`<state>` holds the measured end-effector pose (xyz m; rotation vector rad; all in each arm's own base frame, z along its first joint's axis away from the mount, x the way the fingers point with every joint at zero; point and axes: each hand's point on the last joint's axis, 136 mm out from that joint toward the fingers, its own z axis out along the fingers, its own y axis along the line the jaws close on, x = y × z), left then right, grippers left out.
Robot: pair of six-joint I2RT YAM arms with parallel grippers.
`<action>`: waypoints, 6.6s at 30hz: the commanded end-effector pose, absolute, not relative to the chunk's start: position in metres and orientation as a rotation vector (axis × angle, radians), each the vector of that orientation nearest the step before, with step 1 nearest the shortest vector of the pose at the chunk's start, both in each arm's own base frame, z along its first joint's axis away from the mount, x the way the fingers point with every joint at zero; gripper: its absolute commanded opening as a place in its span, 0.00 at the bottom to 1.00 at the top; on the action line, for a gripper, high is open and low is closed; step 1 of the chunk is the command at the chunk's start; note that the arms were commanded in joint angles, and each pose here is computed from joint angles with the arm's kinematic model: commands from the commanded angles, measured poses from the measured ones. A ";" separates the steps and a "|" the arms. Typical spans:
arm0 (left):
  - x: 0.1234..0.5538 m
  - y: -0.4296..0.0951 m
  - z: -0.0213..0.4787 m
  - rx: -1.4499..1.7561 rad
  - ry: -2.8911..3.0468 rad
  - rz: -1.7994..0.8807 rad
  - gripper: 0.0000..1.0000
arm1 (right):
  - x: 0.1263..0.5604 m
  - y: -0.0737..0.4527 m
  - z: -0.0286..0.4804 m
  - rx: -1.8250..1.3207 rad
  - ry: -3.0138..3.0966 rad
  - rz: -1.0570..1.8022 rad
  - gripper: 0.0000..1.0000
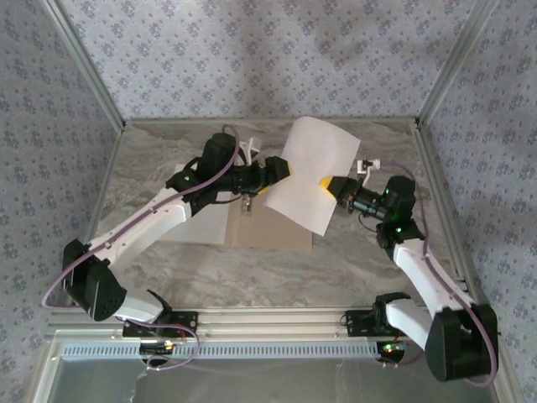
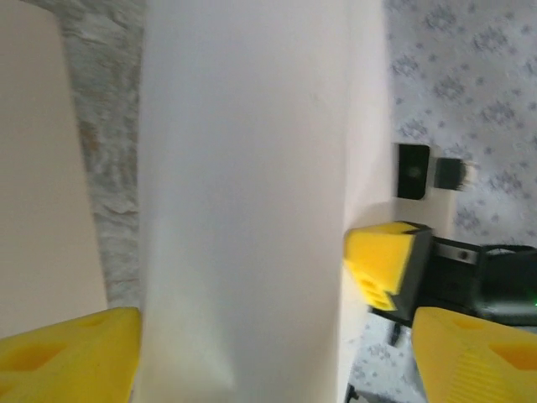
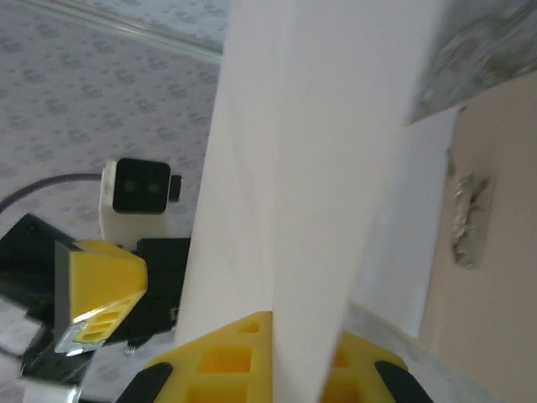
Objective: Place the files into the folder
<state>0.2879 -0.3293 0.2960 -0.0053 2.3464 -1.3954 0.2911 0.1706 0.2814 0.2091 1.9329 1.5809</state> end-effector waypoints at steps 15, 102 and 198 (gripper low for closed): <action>0.306 -0.202 0.235 -0.310 2.415 -1.066 0.92 | 0.296 0.150 0.250 0.121 2.402 0.949 0.00; 0.296 -0.166 0.225 -0.441 2.410 -1.046 0.93 | 0.349 0.240 0.065 -0.098 2.610 1.230 0.00; 0.300 -0.172 0.219 -0.446 2.436 -1.070 0.94 | 0.358 0.228 0.066 -0.129 2.749 0.943 0.63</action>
